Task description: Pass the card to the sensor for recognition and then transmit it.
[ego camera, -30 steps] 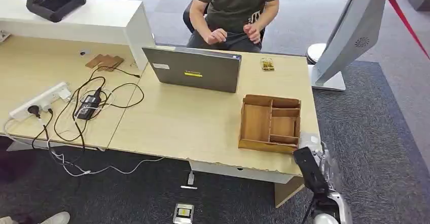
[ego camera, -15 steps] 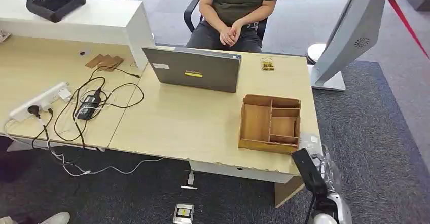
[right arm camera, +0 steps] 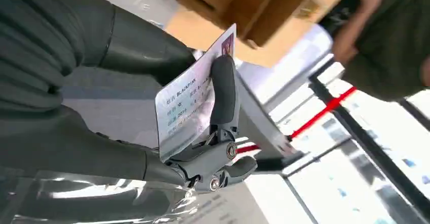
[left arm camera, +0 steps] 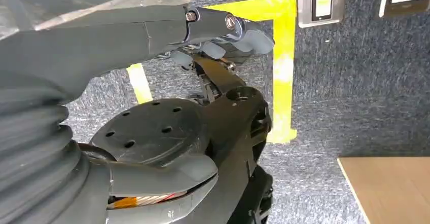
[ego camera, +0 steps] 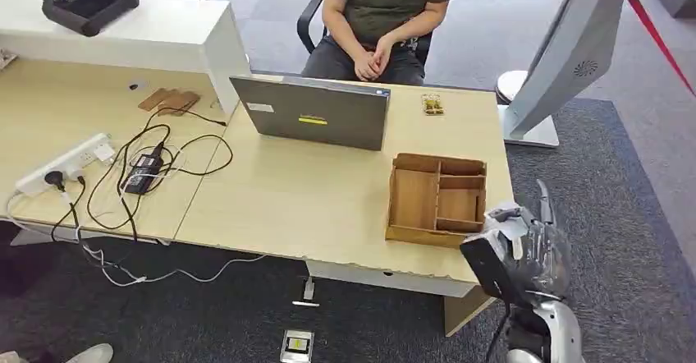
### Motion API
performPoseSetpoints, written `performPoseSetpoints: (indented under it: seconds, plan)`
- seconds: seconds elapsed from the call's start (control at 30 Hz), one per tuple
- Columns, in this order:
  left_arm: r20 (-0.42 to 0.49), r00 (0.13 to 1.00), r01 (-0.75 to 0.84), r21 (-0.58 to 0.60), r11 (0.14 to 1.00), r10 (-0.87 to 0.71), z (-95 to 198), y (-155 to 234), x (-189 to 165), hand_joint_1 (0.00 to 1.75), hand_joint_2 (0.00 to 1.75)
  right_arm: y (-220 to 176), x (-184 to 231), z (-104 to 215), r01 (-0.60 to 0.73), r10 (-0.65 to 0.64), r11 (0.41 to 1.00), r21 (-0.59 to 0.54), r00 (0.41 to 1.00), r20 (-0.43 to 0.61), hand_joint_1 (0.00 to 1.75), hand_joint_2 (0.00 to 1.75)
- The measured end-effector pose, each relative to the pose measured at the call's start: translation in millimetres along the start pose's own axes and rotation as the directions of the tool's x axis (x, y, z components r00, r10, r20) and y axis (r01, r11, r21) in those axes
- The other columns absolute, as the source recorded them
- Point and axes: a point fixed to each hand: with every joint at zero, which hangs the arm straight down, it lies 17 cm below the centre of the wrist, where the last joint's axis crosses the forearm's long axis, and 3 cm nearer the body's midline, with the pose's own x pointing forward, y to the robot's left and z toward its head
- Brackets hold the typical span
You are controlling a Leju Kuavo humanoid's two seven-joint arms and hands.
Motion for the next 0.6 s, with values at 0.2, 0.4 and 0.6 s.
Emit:
performPoseSetpoints:
  seconds: [0.2,0.4,0.6]
  plan:
    - [-0.018,0.999,0.029,-0.033,0.999,-0.03,-6.8,-9.6,5.1,0.0,1.75,-5.5,69.8,-24.4,0.085,-0.086,0.996,0.013,0.986,0.145,1.75,1.75]
    - [-0.043,0.996,0.069,-0.081,0.994,-0.072,-14.5,-22.4,11.0,0.0,1.75,5.1,113.0,-60.4,0.104,-0.121,0.989,0.103,0.977,0.176,1.75,1.75]
    - [-0.071,0.99,0.109,-0.138,0.984,-0.12,-21.5,-37.1,16.2,0.0,1.75,29.3,113.7,-90.1,0.028,-0.055,0.979,0.202,0.99,0.129,1.75,1.75]
